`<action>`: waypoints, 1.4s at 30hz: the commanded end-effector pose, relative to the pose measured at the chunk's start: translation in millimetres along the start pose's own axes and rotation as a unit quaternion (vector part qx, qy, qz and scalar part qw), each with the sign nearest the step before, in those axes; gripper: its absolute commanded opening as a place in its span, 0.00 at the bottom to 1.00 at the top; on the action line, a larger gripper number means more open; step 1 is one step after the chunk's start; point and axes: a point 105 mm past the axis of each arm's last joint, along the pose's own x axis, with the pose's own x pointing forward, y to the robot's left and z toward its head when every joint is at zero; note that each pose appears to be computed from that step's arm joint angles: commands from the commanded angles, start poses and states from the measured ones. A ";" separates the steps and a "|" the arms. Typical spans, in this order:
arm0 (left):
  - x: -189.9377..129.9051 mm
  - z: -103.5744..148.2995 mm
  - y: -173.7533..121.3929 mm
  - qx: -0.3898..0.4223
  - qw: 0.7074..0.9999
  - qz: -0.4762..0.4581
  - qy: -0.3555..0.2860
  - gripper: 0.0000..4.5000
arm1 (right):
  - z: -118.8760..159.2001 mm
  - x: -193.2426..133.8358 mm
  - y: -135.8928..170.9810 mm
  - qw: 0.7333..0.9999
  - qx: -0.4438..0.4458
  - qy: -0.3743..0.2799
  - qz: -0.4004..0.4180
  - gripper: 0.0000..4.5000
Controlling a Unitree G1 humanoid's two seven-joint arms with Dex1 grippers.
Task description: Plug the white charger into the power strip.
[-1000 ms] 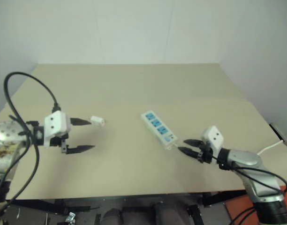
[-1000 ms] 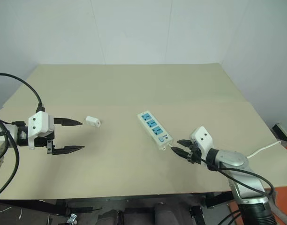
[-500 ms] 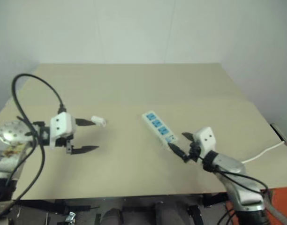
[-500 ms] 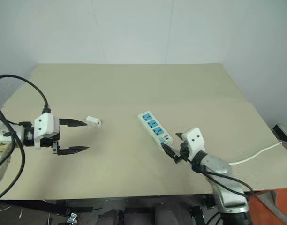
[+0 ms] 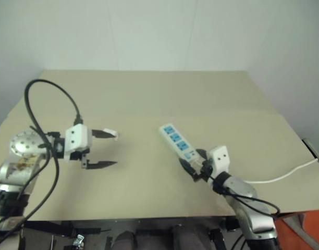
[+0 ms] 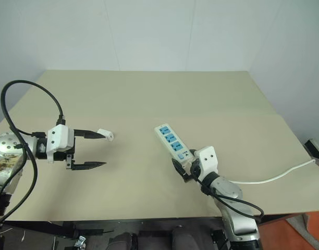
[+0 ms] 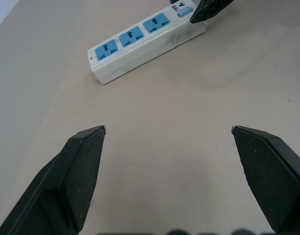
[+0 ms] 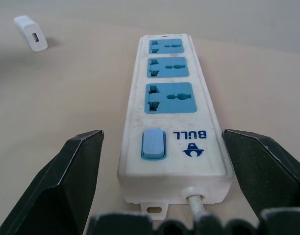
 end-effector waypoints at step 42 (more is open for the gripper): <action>7.3 22.4 79.4 0.080 0.969 -0.125 0.195 1.00 | 1.1 -11.3 5.7 0.978 -0.029 -0.004 0.207 0.76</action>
